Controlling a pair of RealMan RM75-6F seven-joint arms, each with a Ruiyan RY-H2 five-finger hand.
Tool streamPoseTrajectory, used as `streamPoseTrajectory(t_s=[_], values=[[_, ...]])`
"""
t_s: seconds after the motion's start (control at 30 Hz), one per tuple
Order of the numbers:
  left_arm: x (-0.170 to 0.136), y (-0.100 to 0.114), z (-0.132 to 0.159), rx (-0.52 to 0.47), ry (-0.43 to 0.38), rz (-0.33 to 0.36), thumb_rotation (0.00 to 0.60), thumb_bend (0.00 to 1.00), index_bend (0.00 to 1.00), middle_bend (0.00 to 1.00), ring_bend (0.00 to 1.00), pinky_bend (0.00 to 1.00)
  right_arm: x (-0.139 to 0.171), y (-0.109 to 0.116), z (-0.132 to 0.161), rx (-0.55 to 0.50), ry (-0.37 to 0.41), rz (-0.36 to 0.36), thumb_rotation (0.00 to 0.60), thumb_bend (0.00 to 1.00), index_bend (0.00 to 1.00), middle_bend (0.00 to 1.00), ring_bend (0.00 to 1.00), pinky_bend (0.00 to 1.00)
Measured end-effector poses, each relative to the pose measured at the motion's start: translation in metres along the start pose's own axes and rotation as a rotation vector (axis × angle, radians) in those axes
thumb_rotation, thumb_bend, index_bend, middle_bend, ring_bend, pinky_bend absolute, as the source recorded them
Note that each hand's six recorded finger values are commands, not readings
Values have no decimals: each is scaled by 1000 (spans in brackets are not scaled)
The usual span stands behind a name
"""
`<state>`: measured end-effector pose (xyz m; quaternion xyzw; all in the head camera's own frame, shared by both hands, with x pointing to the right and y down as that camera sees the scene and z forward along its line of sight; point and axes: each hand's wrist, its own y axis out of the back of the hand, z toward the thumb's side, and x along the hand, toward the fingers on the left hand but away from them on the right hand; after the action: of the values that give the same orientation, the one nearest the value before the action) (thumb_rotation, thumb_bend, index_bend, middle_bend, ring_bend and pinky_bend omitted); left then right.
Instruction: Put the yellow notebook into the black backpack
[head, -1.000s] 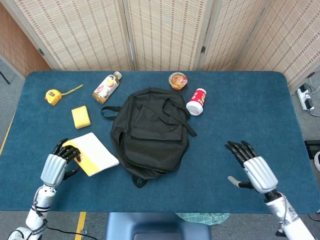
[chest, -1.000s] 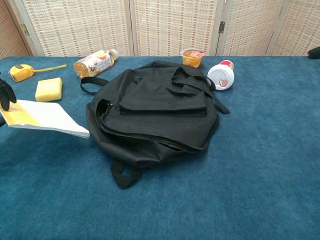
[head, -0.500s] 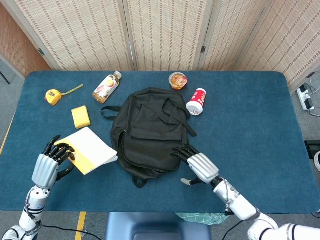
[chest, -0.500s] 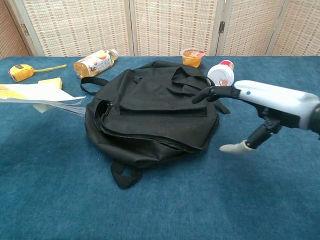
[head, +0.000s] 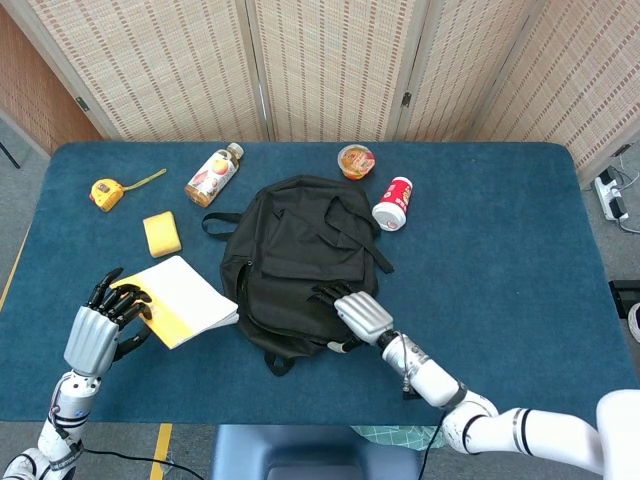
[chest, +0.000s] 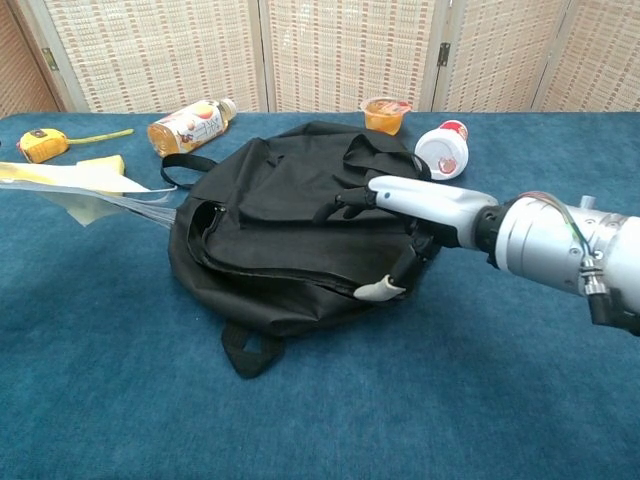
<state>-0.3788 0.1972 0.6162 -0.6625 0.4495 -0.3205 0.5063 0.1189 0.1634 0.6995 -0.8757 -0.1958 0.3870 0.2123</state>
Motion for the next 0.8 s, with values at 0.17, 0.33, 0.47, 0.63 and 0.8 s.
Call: streamPoseTrajectory(t_s=[0.17, 0.33, 0.47, 0.63, 0.8], values=[[0, -1, -1, 2, 3, -3, 600, 539, 680, 511, 392, 195, -12, -2, 1, -8, -11, 12, 600, 268, 259, 147, 142, 25], [-1, -1, -1, -2, 7, -2, 600, 540, 680, 510, 392, 194, -24, -3, -2, -3, -36, 19, 600, 299, 335, 174, 167, 25], [-2, -2, -1, -2, 10, -2, 600, 538, 680, 511, 391, 194, -32, -1, -3, 8, -56, 16, 600, 372, 404, 194, 184, 26], [-1, 1, -2, -6, 11, 9, 600, 540, 680, 510, 391, 194, -42, 6, -1, 2, -74, -8, 600, 468, 541, 228, 209, 47], [1, 3, -2, -29, 11, 19, 600, 540, 680, 511, 393, 195, -49, 11, 2, -19, -83, -23, 600, 544, 677, 283, 237, 57]])
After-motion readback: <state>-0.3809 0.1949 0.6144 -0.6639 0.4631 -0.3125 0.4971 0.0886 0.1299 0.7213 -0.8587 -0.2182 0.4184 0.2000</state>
